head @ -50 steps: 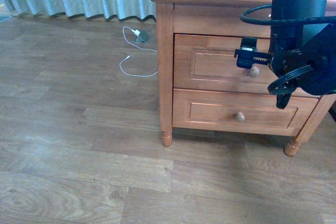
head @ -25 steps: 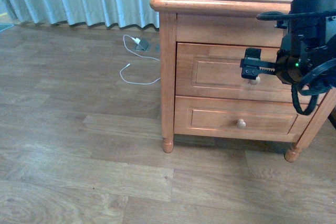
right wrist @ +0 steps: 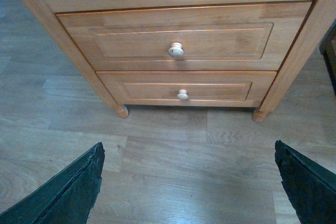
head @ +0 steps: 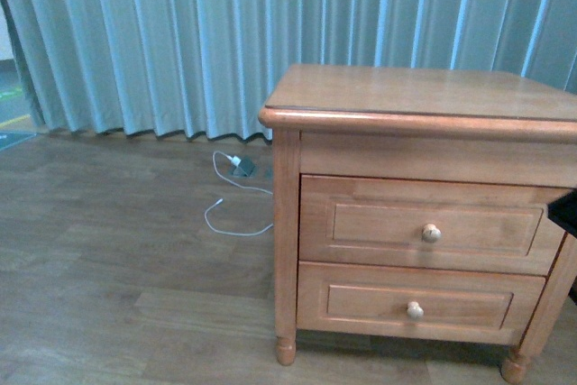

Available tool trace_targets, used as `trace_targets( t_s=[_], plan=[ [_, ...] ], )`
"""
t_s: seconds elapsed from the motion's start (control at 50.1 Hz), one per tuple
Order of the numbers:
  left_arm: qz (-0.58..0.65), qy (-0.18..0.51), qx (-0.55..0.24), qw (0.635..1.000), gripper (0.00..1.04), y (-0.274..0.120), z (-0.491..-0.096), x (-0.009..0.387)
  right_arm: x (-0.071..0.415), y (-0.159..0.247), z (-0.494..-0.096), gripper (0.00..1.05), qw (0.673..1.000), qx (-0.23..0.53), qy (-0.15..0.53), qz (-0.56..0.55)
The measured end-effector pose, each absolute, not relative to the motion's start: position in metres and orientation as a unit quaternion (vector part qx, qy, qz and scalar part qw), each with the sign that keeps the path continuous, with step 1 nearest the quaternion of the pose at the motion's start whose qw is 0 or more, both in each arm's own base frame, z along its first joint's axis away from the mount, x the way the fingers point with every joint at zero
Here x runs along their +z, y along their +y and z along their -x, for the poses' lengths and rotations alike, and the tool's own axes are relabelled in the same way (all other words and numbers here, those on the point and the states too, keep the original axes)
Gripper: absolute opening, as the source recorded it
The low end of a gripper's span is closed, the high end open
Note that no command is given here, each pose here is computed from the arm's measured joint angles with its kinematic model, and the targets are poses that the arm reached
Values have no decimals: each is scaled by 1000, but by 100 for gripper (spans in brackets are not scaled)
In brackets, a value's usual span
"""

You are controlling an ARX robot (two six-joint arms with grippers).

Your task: Put charger into drawer

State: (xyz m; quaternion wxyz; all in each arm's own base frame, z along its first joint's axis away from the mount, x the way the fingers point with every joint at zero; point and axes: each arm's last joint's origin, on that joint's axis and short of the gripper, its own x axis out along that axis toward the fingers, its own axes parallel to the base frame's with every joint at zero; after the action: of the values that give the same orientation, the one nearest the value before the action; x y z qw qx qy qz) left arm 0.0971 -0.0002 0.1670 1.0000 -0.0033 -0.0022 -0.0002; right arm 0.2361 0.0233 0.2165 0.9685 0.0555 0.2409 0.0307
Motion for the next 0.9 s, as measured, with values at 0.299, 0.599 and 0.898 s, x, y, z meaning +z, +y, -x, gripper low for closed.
trace_targets(
  t_s=[0.299,0.599,0.898],
  plan=[
    [3,-2,0,1000,99,0,-97,167,220,12,-159,97,977,2,200,-77],
    [3,-2,0,1000,99,0,-97,167,211,4,-153,79,997,9,63,-43],
    [3,-3,0,1000,99,0,-97,167,194,0,-137,28,1000,0,3,-5]
  ],
)
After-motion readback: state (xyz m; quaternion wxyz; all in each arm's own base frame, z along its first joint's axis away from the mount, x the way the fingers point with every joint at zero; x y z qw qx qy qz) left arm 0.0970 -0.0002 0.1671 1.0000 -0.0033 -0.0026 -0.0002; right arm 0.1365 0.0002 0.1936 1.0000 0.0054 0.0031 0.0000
